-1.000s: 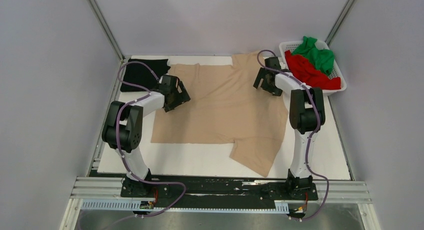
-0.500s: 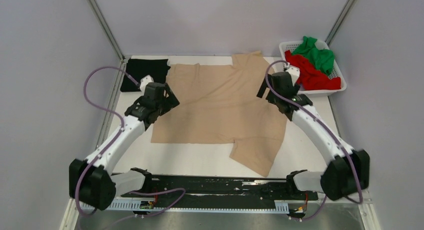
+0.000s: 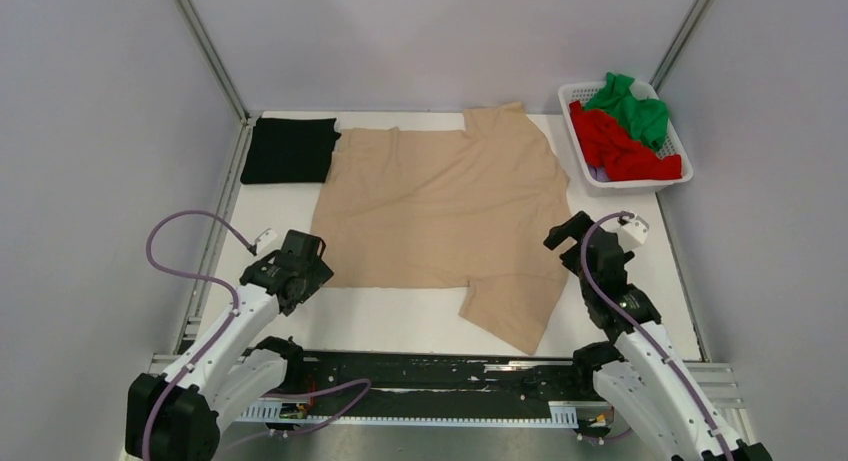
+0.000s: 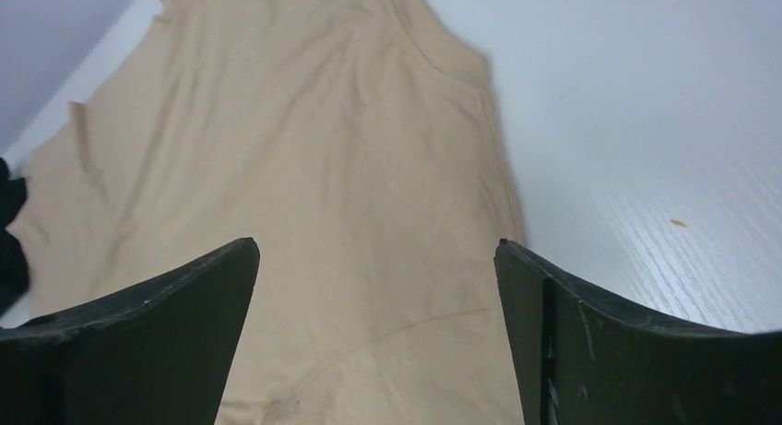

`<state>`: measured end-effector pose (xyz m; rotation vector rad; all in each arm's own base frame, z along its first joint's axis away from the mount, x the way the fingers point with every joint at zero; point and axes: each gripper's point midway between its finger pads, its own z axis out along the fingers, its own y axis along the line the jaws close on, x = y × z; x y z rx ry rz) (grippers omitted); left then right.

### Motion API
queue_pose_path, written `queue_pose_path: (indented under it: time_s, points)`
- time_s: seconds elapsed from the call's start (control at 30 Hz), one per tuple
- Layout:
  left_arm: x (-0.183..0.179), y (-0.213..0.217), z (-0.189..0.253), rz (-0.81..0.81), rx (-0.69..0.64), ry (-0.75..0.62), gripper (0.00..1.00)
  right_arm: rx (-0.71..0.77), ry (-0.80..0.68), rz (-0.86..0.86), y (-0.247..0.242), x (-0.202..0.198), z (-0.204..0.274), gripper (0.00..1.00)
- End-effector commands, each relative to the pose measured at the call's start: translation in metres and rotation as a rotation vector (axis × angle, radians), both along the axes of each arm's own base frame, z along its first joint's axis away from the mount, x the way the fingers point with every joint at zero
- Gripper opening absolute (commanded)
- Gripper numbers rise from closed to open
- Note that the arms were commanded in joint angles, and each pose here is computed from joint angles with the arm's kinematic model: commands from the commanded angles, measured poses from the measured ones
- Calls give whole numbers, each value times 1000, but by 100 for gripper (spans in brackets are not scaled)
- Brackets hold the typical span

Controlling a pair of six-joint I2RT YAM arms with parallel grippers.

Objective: Fold and stack the t-shirts
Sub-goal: Grab the side of the flattened tshirt closest away from the robot with both arms

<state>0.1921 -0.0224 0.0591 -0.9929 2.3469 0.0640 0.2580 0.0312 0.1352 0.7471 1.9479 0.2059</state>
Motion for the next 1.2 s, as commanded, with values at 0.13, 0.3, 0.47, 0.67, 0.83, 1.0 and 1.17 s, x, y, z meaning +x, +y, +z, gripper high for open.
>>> queue_pose_path:
  time_s: [0.13,0.3,0.47,0.67,0.83,1.0,1.17]
  points:
    - [33,0,-16,144,-77,-71,79,40,-198,-16,-2,7,40,100]
    - [43,5,-29,170,-68,-26,70,26,-183,-22,-4,7,35,100]
    - [55,6,-39,178,-65,-14,65,11,-162,-18,-4,9,32,100]
    - [65,1,-44,137,-72,26,52,-13,-136,-21,-5,11,27,100]
    - [62,-2,-50,129,-78,56,35,-21,-129,-33,-7,12,25,100]
    - [59,-1,-48,132,-80,59,11,-30,-114,-24,-6,13,22,100]
    - [53,0,-38,129,-79,44,0,-29,-50,46,6,13,20,100]
